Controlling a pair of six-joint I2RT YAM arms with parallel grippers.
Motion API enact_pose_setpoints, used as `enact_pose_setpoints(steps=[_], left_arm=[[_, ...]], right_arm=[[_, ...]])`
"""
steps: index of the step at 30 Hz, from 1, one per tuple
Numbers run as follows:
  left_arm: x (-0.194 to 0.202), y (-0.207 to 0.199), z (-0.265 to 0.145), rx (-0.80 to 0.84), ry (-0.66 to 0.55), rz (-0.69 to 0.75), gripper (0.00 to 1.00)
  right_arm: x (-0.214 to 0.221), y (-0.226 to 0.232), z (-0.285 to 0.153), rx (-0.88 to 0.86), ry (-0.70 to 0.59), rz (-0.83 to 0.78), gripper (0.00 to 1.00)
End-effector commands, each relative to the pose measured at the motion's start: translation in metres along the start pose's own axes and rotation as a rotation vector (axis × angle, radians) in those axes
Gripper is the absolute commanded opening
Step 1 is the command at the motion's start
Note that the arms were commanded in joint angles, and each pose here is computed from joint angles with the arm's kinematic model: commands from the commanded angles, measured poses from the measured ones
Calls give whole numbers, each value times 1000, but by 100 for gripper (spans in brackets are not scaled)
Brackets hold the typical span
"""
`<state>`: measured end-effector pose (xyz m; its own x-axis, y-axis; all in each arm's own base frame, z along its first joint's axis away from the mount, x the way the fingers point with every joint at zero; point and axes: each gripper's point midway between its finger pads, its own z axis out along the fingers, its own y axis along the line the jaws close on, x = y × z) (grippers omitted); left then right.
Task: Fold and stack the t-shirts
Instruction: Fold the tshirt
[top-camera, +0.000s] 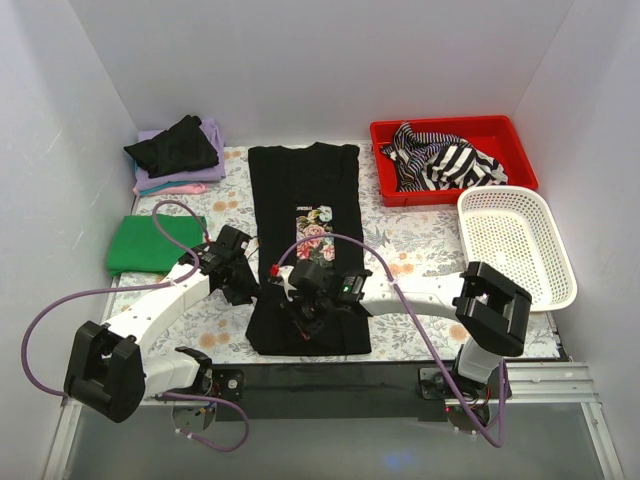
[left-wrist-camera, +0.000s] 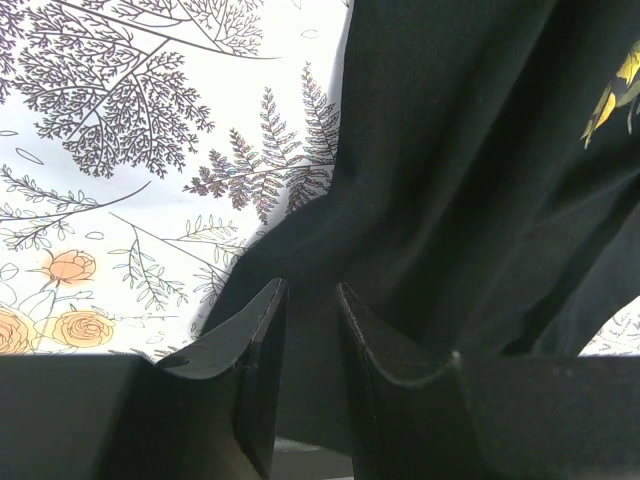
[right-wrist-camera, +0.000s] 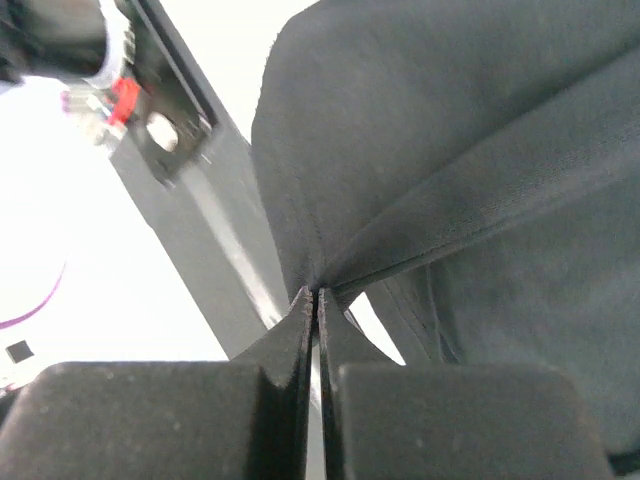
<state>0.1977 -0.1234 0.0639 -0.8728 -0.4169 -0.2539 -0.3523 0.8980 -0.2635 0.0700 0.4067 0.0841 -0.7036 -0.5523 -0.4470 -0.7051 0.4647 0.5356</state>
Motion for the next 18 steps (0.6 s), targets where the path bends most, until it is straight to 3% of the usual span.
enact_pose_setpoints(steps=[1,6,7,8,10,11,12,16,18], left_arm=[[-9,-9,-4,25,-30,12,25],[-8,-8,-4,20,-24,15,25],[-8,-8,-4,21,-26,15,25],[-8,-9,-3,24,-25,15,25],[-6,-8,-2,26,-18,15,25],[-6,-8,-1,22,-11,14,25],[-6,-8,-1,21,-8,13,25],[-3,-7,-5,30,-8,16,25],[-2,-6,-7,33,-10,16,25]], right_arm=[[46,-17,3,70,156,45,1],[61,-28,3,151,179,83,1],[62,-29,4,153,177,81,7],[58,-29,4,155,167,77,27],[56,-36,5,201,159,79,31],[55,-37,2,221,165,81,42],[49,-44,-3,275,132,75,46],[29,-55,-32,396,35,56,54],[25,-71,-55,499,-11,61,62]])
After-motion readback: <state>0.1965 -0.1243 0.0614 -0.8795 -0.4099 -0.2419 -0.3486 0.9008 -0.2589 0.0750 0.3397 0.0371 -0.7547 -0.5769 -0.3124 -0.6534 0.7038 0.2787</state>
